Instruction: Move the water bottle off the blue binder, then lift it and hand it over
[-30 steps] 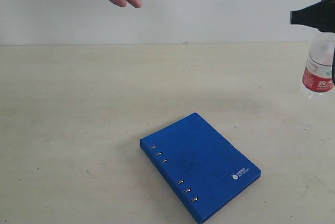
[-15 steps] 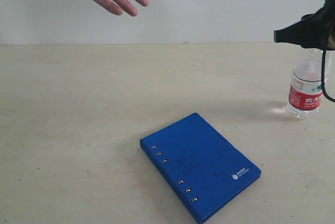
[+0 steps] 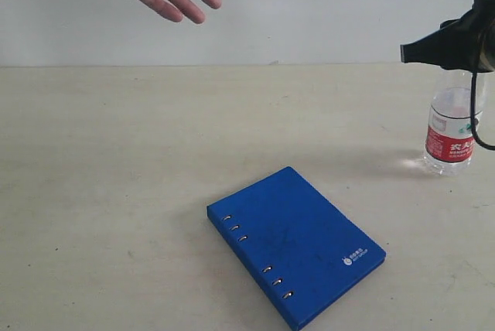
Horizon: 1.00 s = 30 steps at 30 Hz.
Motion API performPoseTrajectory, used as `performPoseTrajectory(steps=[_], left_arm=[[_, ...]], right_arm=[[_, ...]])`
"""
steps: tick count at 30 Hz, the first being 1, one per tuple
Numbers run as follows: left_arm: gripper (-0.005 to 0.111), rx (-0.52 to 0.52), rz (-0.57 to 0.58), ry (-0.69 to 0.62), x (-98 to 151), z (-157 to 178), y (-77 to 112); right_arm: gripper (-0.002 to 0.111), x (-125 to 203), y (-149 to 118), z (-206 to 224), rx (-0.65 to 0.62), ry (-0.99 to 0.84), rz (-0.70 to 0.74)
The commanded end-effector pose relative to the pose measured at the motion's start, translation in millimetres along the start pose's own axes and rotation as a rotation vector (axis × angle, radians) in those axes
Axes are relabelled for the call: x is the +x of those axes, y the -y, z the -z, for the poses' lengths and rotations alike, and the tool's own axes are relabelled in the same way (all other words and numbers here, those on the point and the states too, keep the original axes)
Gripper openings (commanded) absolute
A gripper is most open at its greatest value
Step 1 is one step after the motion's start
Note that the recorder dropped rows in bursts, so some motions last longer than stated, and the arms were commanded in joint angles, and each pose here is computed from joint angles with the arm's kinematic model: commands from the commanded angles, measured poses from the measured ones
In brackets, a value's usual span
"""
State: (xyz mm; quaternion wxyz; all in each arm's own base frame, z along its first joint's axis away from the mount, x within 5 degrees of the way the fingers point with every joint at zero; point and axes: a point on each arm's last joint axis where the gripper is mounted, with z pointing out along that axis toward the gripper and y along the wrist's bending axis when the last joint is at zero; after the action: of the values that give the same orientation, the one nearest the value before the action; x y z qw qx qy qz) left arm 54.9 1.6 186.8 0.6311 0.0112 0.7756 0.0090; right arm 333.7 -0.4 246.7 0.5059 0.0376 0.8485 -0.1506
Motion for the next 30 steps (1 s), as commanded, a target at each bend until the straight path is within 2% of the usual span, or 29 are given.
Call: performPoseTrajectory(steps=[1,3,4,11,22,25,28,30], left_arm=[[0.005,-0.001,0.001,0.011,-1,0,0.0],[0.005,-0.001,0.001,0.011,-1,0,0.0],[0.005,-0.001,0.001,0.011,-1,0,0.0],[0.005,-0.001,0.001,0.011,-1,0,0.0],[0.005,-0.001,0.001,0.011,-1,0,0.0],[0.005,-0.001,0.001,0.011,-1,0,0.0],[0.005,-0.001,0.001,0.011,-1,0,0.0],[0.005,-0.001,0.001,0.011,-1,0,0.0]], right_arm=[[0.049,8,-2,-5,-0.008,-0.035,-0.015],[0.061,8,0,-5,0.011,-0.031,-0.035],[0.063,7,1,-5,0.020,-0.030,-0.045],[0.063,-9,8,5,0.052,0.032,-0.071],[0.063,-73,26,83,-0.118,0.300,-0.151],[0.063,-84,27,112,-0.205,0.387,-0.019],[0.063,-87,18,144,-0.366,0.498,0.244],[0.063,-83,12,166,-0.491,0.564,0.338]])
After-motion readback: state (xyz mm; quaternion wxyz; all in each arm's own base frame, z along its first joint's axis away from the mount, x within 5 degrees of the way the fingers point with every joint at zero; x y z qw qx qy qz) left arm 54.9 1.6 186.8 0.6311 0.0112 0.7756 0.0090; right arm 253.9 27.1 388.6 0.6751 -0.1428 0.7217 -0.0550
